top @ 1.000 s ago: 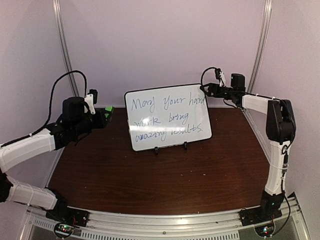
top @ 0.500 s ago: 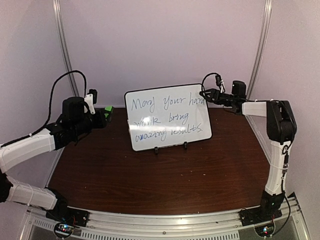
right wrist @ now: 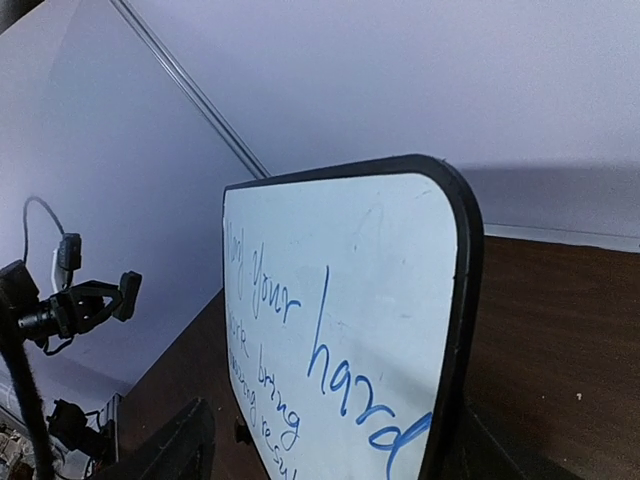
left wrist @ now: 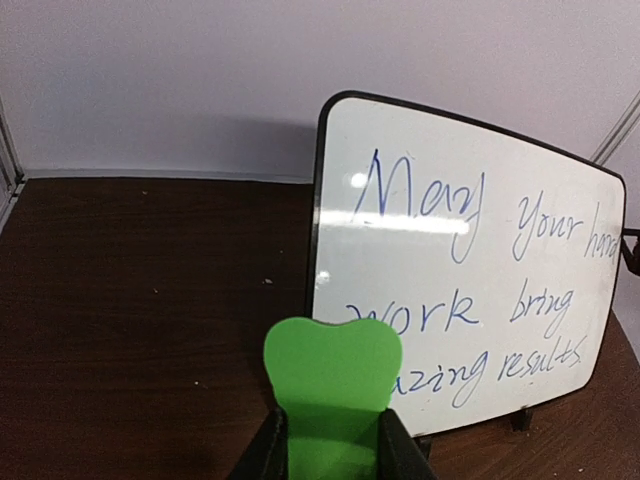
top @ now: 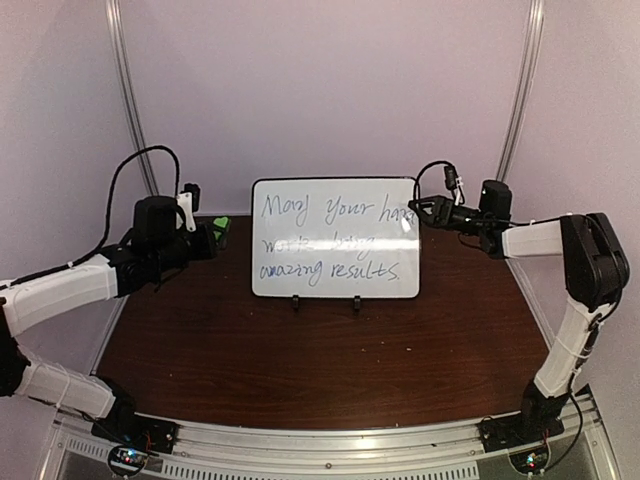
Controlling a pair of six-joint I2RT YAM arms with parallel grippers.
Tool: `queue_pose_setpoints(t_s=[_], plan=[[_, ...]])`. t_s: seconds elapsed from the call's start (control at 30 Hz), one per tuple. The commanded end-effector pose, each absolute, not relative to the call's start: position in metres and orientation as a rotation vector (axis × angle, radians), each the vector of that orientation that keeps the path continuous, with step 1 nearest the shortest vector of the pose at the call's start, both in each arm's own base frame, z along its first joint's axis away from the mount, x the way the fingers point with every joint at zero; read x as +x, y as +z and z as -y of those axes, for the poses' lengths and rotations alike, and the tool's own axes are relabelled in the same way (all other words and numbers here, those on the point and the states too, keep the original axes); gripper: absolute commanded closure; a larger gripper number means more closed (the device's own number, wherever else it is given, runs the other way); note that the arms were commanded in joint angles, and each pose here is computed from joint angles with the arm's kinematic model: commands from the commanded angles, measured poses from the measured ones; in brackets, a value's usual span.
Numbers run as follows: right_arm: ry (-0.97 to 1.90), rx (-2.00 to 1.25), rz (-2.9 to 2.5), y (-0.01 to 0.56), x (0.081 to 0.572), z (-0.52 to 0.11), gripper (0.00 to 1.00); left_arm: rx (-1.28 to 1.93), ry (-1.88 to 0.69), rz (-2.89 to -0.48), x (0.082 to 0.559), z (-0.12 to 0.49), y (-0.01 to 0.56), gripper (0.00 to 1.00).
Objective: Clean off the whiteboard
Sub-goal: Rotate the whiteboard at the center of the board, then hold the whiteboard at the center of the board.
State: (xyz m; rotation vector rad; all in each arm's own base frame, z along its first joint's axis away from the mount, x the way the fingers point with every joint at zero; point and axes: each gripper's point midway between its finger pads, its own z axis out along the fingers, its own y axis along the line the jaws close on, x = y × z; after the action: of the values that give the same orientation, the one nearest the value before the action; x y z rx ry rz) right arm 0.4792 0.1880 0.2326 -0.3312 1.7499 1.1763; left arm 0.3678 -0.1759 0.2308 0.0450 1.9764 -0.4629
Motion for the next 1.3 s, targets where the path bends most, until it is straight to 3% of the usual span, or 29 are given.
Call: queue_pose_setpoints(t_s=[0.0, 0.57, 0.87, 1.27], plan=[[1.164, -0.405, -1.674, 0.252, 0.442, -0.207, 0.20, 0.029, -0.493, -1.932, 0.376, 0.183, 0.250, 0.77], [0.987, -0.414, -1.757, 0.236, 0.355, -0.238, 0.17, 0.127, -0.509, -1.786, 0.410, 0.209, 0.286, 0.76], [0.870, -0.382, -1.794, 0.245, 0.377, -0.218, 0.10, 0.323, -0.405, -1.663, 0.437, 0.230, 0.324, 0.74], [1.111, -0.377, -1.774, 0.277, 0.397, -0.217, 0.13, 0.496, -0.509, -1.459, 0.452, 0.246, 0.345, 0.74]])
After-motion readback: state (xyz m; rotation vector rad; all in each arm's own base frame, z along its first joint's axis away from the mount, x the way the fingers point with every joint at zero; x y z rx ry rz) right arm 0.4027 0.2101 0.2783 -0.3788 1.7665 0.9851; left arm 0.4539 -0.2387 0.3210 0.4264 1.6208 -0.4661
